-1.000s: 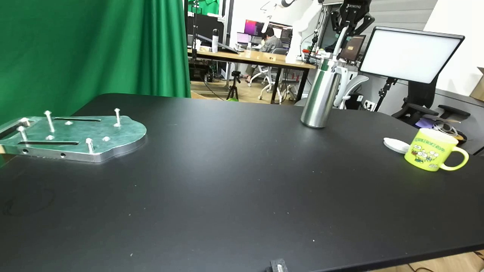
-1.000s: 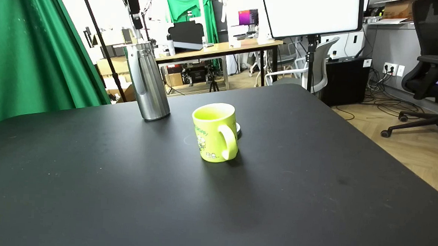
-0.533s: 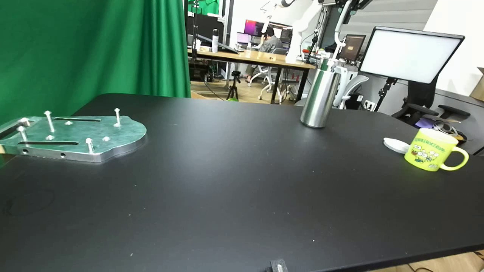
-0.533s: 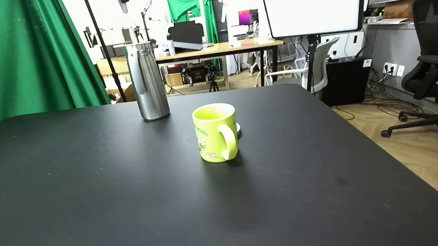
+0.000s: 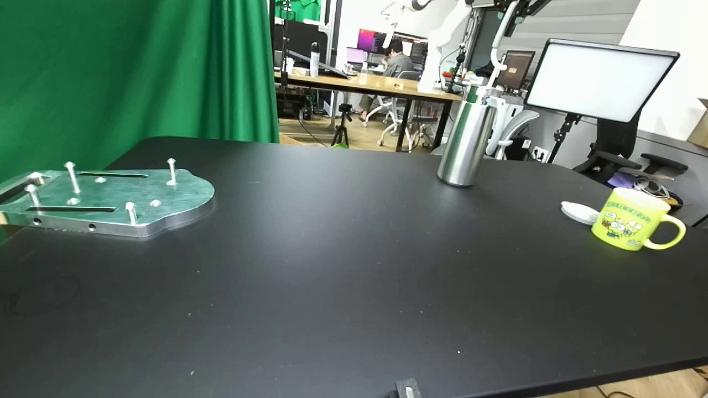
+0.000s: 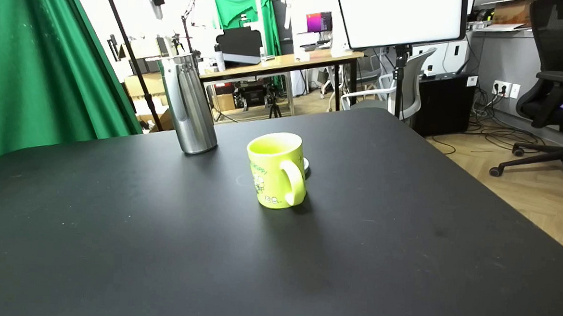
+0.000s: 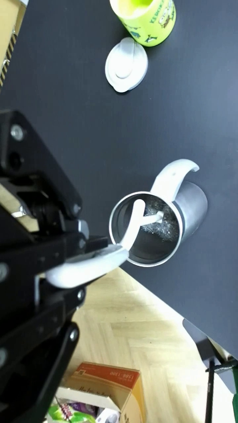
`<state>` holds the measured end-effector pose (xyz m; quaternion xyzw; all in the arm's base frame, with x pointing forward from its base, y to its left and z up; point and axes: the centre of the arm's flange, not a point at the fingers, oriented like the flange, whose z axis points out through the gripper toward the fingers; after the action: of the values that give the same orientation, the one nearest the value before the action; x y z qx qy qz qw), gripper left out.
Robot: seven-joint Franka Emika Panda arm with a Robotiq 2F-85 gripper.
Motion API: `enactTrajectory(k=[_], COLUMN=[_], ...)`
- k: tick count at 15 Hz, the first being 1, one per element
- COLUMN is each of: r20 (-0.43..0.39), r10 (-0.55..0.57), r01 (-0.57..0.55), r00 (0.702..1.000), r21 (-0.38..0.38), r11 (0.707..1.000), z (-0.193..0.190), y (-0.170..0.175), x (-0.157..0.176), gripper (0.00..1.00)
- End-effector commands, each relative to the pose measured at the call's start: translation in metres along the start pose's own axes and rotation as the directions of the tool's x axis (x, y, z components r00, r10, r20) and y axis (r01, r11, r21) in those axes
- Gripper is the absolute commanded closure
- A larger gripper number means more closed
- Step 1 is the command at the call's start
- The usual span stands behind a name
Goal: Use the brush to scrub the flask
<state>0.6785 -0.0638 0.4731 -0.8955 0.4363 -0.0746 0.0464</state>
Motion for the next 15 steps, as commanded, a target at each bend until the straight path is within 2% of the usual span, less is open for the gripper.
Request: enactTrajectory(k=[1, 4, 6, 15], r20=[0.062, 0.082, 0.068, -0.065], r10=[0.012, 0.012, 0.005, -0.05], r01=[-0.011, -0.01, -0.003, 0.051], r00=[0.998, 0.997, 0.998, 0.997], r21=[-0.01, -0.025, -0.033, 0.025], r11=[1.0, 1.0, 0.999, 0.998], z=[0.037, 0.054, 0.048, -0.052], y=[-0.005, -0.003, 0.0, 0.012], x=[0.015, 0.014, 0.007, -0.027], gripper=[0.96, 0.96, 0.96, 0.96])
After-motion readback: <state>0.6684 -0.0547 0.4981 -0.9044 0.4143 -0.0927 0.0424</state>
